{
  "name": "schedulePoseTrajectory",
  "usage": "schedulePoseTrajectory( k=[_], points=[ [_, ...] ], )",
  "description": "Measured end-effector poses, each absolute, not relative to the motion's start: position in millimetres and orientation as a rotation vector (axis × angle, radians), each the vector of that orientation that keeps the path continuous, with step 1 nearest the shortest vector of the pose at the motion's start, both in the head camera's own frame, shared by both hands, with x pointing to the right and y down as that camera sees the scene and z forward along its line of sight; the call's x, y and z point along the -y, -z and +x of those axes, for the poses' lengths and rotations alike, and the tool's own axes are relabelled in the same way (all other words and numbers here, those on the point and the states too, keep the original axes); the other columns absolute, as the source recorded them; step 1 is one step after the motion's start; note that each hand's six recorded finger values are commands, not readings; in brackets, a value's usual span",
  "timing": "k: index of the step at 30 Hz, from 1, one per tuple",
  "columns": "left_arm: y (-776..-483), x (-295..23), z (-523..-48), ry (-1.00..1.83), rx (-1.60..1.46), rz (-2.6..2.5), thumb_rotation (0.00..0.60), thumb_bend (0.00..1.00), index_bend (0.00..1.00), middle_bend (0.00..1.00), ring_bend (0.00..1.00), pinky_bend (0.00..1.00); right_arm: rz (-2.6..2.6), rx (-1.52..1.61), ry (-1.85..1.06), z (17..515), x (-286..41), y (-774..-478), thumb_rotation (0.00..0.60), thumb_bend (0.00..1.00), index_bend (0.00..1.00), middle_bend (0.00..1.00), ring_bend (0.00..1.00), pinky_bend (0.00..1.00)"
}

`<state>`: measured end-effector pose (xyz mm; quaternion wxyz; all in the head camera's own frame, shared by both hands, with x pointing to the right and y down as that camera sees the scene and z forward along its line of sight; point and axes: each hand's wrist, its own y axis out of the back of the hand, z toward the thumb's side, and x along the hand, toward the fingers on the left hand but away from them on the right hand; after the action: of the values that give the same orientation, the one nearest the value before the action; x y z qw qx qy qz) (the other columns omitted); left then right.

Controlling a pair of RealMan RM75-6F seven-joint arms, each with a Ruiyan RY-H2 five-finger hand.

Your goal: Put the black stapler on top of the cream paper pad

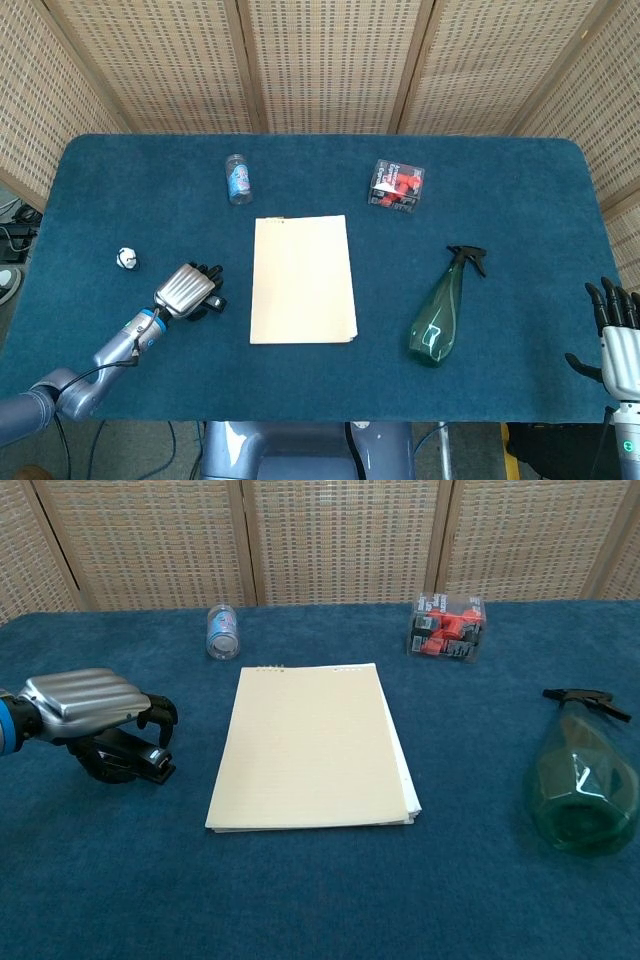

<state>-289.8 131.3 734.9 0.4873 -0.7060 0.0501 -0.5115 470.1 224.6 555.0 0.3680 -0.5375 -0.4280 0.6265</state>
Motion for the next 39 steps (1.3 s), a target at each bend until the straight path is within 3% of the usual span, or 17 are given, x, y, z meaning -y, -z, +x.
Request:
schedulePoseTrajectory(
  k=[6, 11, 16, 32, 39],
  points=[
    [-740.7, -134.9, -288.9, 1.261, -0.105, -1.714, 0.6, 0.31, 0.39, 0.21, 0.33, 0.41, -1.384, 1.096, -1.611, 470.0, -224.6, -556.6, 0.6, 0.0, 0.0, 0.0, 0.0, 0.0],
    [-742.9, -137.3, -285.7, 1.248, -0.094, -1.706, 0.6, 0.35, 0.49, 0.3, 0.4, 0.55, -1.393, 1.094, -1.604, 468.8, -224.2, -557.5, 0.6, 0.0, 0.0, 0.0, 0.0, 0.0],
    [-742.7, -137.1, -285.6, 1.243, -0.104, -1.698, 0.6, 0.56, 0.65, 0.44, 0.5, 0.64, -1.395, 1.094, -1.601, 468.3, -224.4, -557.1, 0.6, 0.0, 0.0, 0.0, 0.0, 0.0],
    [-716.8, -121.3, -289.9, 1.2, -0.133, -1.658, 0.6, 0.61, 0.69, 0.47, 0.52, 0.65, -1.396, 1.1, -1.606, 469.1, -224.8, -556.6, 0.6, 0.0, 0.0, 0.0, 0.0, 0.0],
    [-696.8, -92.1, -262.8, 1.166, -0.197, -1.67, 0.6, 0.61, 0.69, 0.47, 0.52, 0.65, -1.392, 1.11, -1.612, 472.0, -222.2, -556.7, 0.6, 0.0, 0.0, 0.0, 0.0, 0.0]
  ],
)
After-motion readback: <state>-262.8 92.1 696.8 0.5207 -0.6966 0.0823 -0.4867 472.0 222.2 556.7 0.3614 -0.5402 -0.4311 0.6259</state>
